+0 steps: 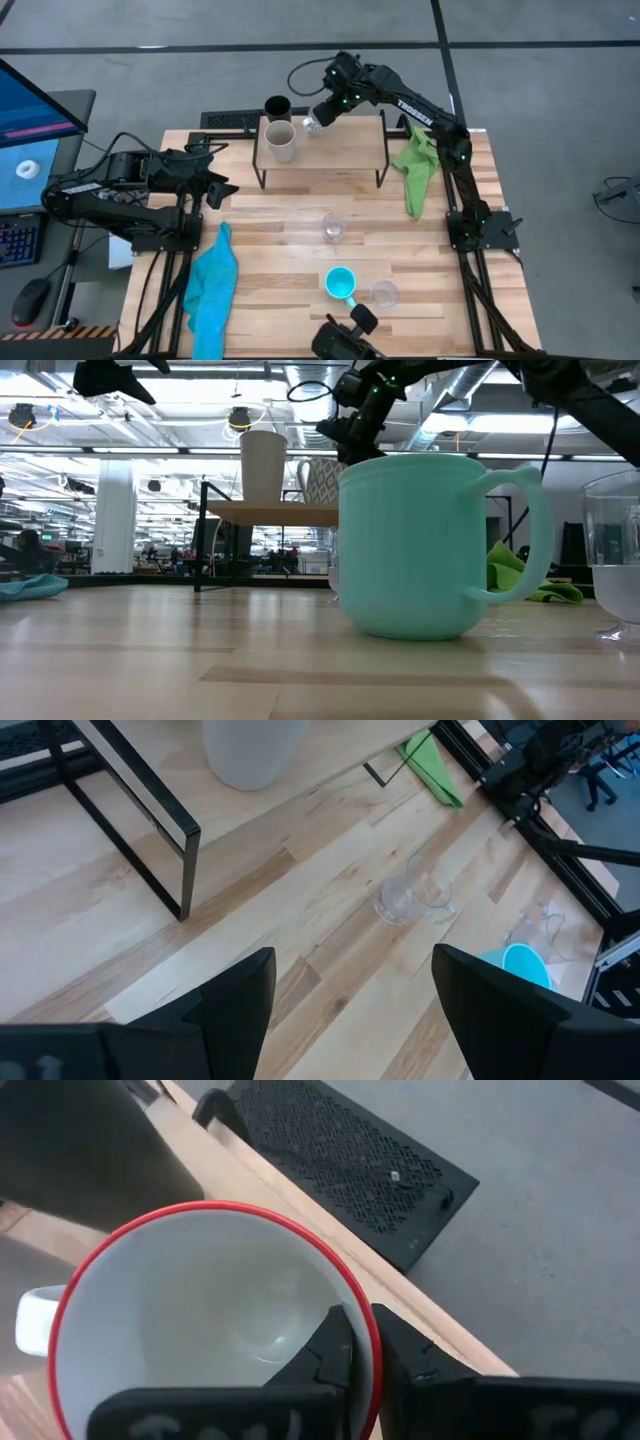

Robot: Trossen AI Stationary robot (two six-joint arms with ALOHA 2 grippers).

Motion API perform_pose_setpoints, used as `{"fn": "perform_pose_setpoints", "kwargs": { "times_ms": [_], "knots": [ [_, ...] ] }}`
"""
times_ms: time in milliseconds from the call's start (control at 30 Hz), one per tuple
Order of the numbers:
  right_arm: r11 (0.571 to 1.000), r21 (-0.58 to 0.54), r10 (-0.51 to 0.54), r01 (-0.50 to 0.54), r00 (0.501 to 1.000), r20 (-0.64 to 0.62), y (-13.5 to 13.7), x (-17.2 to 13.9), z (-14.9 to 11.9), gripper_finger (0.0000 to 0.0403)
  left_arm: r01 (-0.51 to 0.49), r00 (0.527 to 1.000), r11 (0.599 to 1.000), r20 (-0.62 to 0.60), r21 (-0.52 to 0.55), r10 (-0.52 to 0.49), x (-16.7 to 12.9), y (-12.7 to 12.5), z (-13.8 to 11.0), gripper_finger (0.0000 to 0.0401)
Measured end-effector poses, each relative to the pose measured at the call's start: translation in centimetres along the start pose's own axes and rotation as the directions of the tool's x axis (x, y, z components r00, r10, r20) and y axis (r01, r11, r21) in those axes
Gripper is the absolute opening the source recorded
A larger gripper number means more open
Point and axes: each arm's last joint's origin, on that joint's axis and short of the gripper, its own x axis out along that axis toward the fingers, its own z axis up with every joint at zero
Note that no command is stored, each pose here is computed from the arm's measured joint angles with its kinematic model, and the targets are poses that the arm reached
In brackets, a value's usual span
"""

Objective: Stack small to large cups/mugs on shelf
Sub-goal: Put the white mug on the shelf

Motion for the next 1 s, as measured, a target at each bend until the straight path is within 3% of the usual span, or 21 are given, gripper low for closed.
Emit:
{"fn": "perform_pose_setpoints", "kwargs": {
  "times_ms": [767, 1000],
  "knots": [
    [1.0, -0.004, 0.002, -0.002, 1.0, -0.003, 0.01, 0.19, -0.01, 0.0057, 0.0, 1.0, 1.0, -0.001, 0.002, 0.0, 0.0, 0.0, 0.0, 0.0261],
    [1.0, 0.0, 0.006, -0.006, 1.0, 0.016, 0.04, 0.21, 0.17, 0.0108, 0.0, 1.0, 1.0, -0.001, 0.002, 0.0, 0.0, 0.0, 0.0, 0.0261]
  ]
}}
